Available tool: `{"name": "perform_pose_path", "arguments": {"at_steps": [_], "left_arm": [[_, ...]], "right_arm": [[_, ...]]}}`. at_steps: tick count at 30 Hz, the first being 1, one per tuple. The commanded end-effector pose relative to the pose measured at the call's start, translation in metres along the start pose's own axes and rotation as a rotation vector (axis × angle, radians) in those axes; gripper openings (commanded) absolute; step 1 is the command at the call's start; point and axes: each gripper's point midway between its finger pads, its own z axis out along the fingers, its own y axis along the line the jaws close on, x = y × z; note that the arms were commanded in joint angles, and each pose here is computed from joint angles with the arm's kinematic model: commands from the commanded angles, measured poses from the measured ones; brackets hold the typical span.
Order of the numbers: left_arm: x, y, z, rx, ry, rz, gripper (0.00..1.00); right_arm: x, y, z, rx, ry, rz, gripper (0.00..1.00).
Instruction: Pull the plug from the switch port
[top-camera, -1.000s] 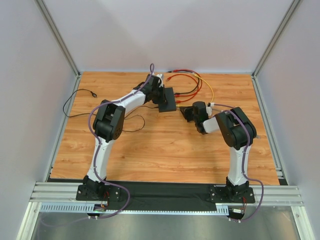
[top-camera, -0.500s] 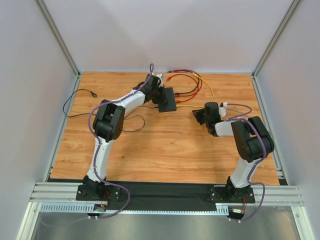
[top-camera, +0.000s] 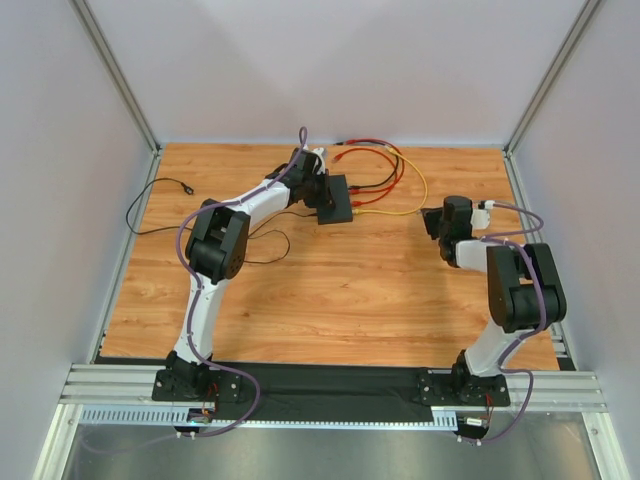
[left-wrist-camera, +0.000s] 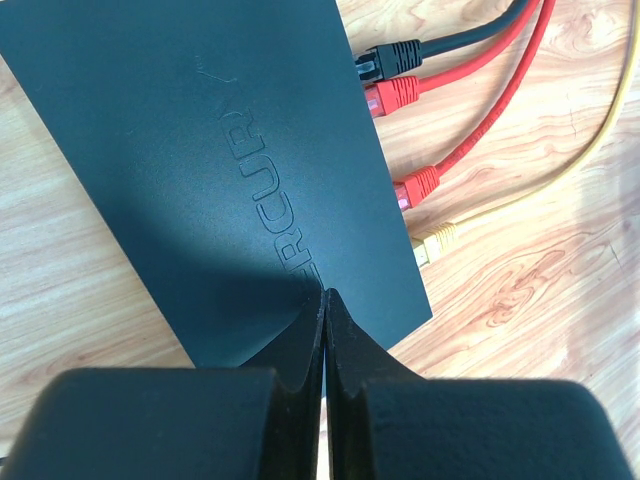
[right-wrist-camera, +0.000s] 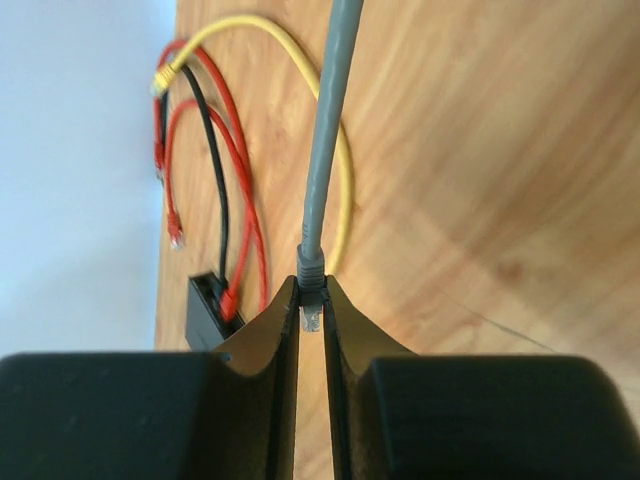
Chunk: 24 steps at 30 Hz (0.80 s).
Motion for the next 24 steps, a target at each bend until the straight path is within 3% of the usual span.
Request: {"name": "perform_pose_path", "arguments": {"at_steps": [1, 4, 12, 18, 24], "left_arm": [[0.044, 0.036, 0.015, -0.095, 0.128, -0.023, 0.0], [0.044, 0.036, 0.015, -0.091, 0.129, -0.025, 0.0], [0.041, 0.034, 0.015, -0.059, 0.129, -0.04, 0.0], [0.043, 0.033, 0.015, -0.048, 0.135, -0.04, 0.0], [0.044, 0.032, 0.014, -0.045, 0.135, -0.043, 0.0]], "right_arm": [[-0.035, 0.026, 0.023, -0.017, -0.144, 0.056, 0.0], [-0.037, 0.024, 0.036, 0.033, -0.141, 0.021, 0.01], [-0.022, -0.009, 0.021, 0.112, -0.071, 0.03, 0.0], [0.013, -0.043, -0.028, 0.155, 0.048, 0.05, 0.01], [0.073, -0.051, -0.086, 0.206, 0.22, -0.19, 0.02]]}}
